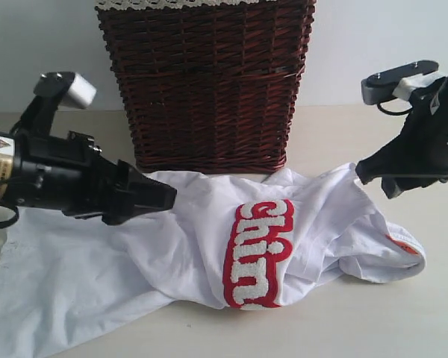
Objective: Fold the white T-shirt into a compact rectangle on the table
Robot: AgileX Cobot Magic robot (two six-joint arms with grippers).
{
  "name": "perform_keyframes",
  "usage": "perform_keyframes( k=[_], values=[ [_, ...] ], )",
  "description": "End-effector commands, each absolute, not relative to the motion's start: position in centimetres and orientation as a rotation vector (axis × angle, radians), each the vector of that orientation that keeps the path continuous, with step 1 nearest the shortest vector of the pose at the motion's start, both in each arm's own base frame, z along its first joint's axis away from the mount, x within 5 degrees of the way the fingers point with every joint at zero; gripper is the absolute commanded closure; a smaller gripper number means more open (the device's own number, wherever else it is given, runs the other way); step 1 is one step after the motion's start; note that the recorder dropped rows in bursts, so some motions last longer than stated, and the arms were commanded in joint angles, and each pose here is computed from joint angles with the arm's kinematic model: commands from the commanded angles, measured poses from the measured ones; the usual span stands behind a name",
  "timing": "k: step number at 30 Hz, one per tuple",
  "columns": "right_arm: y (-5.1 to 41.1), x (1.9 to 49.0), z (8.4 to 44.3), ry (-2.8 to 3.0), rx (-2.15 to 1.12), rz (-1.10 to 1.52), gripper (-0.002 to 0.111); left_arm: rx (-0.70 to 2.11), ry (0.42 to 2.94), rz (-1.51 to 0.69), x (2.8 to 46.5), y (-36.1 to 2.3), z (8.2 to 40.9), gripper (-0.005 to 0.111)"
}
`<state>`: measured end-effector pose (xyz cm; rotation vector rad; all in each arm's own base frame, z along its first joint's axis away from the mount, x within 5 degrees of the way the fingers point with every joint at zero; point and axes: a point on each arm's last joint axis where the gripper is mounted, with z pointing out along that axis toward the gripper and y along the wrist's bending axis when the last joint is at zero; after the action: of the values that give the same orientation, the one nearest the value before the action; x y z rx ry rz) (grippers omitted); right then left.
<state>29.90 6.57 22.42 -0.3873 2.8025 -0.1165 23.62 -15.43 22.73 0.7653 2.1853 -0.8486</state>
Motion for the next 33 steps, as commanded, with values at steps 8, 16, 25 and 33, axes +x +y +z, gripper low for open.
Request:
perform_keyframes(
  k=[8,16,25,33],
  values=[
    [7.8,32.9,16.7,2.892,-0.508,-0.049,0.063,0.861,2.200,-0.877,21.9,-17.0,21.7,0.047],
    [8.6,33.7,16.8,2.820,-0.579,0.042,0.108,1.058,2.162,-0.919,20.0,-18.4,20.6,0.047],
    [8.6,33.8,23.2,2.689,-0.559,0.050,0.108,1.443,1.969,-0.794,16.9,-23.7,19.2,0.047],
    [10.6,31.8,29.5,2.551,-0.619,0.407,0.108,1.551,1.782,-0.695,14.8,-29.2,20.6,0.047]
  ],
)
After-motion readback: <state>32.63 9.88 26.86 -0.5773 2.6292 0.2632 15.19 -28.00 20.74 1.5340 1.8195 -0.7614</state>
